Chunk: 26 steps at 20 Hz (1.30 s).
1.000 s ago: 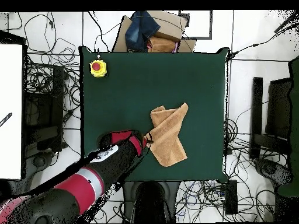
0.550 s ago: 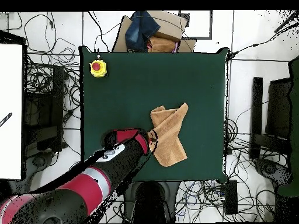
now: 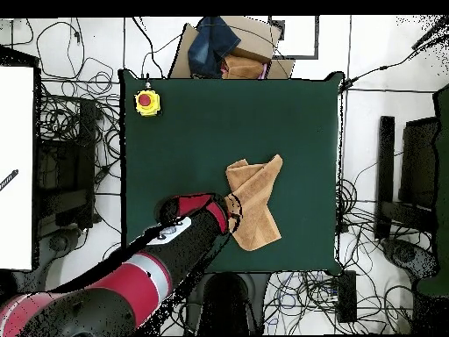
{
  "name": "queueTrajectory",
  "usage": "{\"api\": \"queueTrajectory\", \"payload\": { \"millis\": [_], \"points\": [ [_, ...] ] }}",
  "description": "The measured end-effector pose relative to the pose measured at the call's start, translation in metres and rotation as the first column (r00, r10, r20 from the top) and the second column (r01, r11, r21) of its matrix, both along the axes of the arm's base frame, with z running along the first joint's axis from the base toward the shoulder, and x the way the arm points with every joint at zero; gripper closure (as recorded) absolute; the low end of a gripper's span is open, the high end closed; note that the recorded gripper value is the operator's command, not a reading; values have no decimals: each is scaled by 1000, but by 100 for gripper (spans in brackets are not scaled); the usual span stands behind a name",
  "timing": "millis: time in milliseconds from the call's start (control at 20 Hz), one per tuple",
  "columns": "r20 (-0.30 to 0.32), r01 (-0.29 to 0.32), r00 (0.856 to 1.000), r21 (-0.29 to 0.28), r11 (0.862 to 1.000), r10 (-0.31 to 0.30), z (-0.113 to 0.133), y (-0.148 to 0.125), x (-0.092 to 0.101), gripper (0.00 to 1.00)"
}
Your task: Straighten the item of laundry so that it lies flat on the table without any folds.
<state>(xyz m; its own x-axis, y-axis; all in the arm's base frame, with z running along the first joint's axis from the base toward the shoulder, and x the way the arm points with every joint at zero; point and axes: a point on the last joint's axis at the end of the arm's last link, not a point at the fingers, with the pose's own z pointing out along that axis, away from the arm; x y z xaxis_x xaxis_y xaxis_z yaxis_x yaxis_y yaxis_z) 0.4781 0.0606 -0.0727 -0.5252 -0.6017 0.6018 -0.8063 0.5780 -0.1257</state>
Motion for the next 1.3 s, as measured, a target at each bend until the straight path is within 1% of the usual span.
{"api": "queueTrajectory", "payload": {
  "millis": [200,300,400,450,550,600,700,750,800,850,900,1050,1100,1300],
  "points": [
    [-11,14,1000,0,1000,-14,0,-4,-5,0],
    [1,21,1000,12,1000,-21,-3,-9,-7,0],
    [47,25,999,48,999,-27,-11,-16,-6,0],
    [106,23,994,86,996,-32,-17,-22,-2,0],
    [159,16,987,114,993,-34,-21,-26,2,0],
    [204,6,978,132,991,-33,-24,-29,6,0],
    [254,-8,967,151,988,-31,-27,-31,11,0],
    [292,-21,956,163,986,-28,-29,-32,14,0],
    [315,-29,949,170,985,-26,-30,-32,17,0],
    [361,-51,932,185,981,-20,-32,-29,22,0],
    [375,-59,927,190,980,-17,-33,-27,24,0],
    [395,-73,918,203,976,-13,-33,-20,26,0],
    [398,-77,917,213,974,-15,-32,-13,26,0],
    [398,-82,917,223,971,-14,-29,-4,25,0]
  ]
}}
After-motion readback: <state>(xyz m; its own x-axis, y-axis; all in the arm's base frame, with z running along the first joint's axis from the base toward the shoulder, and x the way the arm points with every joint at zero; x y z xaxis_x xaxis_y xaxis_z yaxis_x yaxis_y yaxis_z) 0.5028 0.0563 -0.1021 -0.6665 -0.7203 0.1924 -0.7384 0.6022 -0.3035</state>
